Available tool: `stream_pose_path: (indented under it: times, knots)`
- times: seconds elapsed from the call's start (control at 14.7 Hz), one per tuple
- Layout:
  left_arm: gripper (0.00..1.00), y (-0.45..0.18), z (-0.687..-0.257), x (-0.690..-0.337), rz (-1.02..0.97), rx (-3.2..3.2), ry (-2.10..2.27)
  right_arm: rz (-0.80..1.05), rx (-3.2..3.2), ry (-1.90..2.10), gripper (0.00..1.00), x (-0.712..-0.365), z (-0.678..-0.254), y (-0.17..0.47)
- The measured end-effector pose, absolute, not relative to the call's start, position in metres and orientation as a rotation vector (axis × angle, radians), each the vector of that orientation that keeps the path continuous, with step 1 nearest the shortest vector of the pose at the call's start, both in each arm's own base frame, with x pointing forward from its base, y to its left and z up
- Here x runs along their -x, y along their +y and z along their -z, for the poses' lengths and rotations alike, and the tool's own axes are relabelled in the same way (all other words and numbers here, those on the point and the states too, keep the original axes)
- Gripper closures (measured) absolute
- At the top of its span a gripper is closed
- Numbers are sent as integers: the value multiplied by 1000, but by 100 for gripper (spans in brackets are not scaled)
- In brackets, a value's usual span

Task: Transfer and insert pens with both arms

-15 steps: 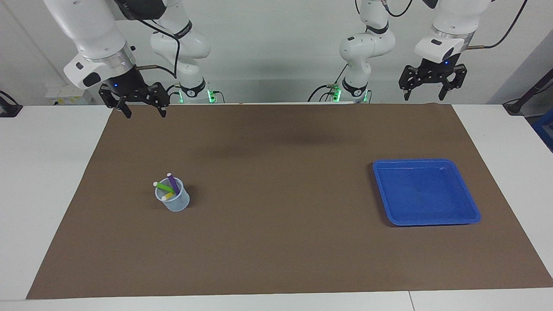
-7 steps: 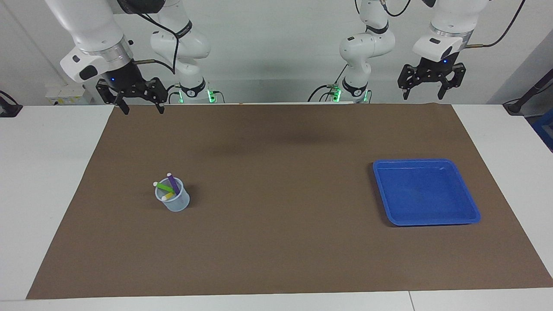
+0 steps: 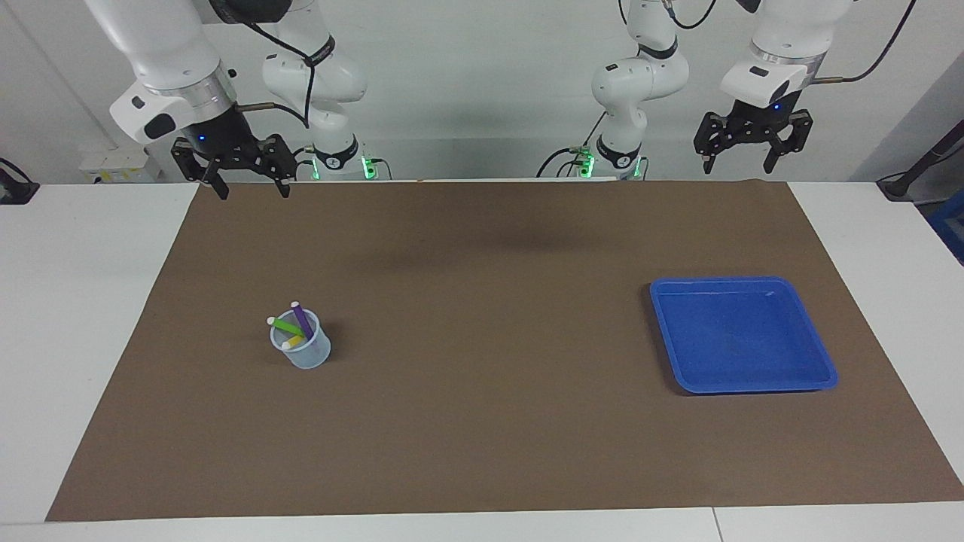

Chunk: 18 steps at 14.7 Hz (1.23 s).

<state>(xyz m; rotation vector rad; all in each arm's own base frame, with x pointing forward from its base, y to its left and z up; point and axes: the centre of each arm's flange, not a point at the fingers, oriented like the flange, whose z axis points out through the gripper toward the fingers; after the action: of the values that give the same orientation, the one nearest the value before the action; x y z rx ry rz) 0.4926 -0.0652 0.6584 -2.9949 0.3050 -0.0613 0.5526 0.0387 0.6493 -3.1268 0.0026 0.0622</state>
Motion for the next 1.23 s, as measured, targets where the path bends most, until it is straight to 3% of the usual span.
stream_pose_path:
  times: [0.41,0.68,1.23]
  knots:
    - [0,-56,-668,-502,95,3040,278,-65,3133,75,0,-554,-648,4]
    - [0,-52,-655,-522,68,3059,280,-71,3133,77,0,-554,-647,2]
    - [0,-35,-650,-524,39,3066,230,-77,3129,56,0,-553,-645,8]
